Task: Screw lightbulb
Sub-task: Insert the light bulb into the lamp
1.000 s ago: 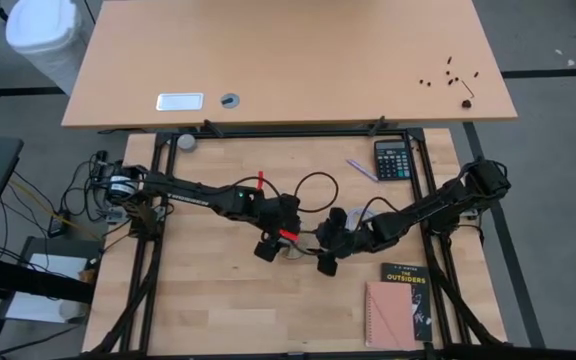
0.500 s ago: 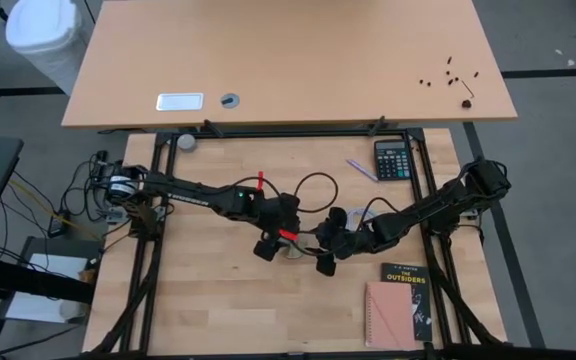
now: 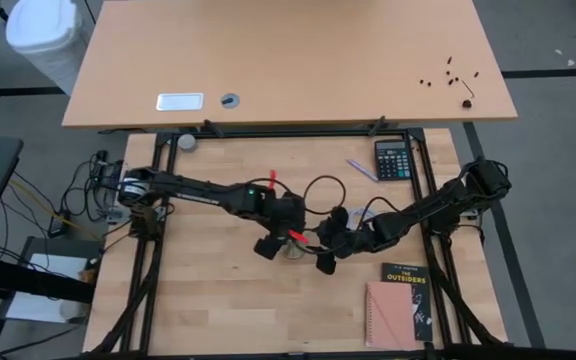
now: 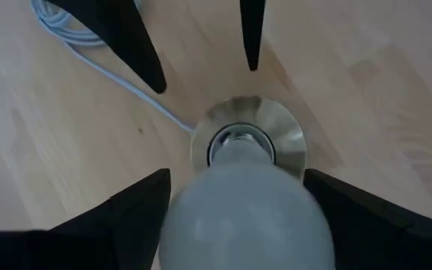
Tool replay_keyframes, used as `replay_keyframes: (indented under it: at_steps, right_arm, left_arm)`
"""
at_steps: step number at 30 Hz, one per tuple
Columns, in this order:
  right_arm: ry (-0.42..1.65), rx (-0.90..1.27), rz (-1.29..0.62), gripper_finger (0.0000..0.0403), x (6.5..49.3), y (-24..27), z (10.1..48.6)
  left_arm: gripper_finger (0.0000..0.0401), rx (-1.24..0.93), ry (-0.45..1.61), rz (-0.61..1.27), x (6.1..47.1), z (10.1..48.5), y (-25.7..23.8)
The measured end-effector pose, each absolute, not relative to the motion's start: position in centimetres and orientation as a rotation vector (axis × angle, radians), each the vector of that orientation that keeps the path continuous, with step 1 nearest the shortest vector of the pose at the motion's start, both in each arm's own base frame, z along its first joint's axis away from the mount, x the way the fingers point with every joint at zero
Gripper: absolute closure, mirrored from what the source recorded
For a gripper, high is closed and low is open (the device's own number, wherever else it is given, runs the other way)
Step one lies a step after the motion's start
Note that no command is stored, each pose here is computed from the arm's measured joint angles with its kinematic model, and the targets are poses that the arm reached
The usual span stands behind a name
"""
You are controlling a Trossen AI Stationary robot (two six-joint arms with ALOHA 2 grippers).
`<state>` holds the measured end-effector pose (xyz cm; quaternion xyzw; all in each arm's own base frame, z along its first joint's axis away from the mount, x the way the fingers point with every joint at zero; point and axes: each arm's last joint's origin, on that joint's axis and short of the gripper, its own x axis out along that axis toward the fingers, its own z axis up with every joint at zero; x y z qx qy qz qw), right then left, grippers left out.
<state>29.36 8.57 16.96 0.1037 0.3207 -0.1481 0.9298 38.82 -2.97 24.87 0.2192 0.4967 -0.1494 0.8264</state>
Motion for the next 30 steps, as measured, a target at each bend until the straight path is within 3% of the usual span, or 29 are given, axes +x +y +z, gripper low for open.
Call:
replay_keyframes:
  at_steps: [13, 30]
  right_arm:
    - [0.555, 0.265, -0.330, 0.0135, 28.8, 6.7, 11.8]
    - [0.529, 0.256, -0.296, 0.0135, 29.4, 6.2, 11.6]
  left_arm:
    - [0.0090, 0.517, 1.042, -0.309, 39.2, 24.5, -3.2]
    - [0.0091, 0.548, 1.095, -0.315, 38.9, 24.3, -2.2]
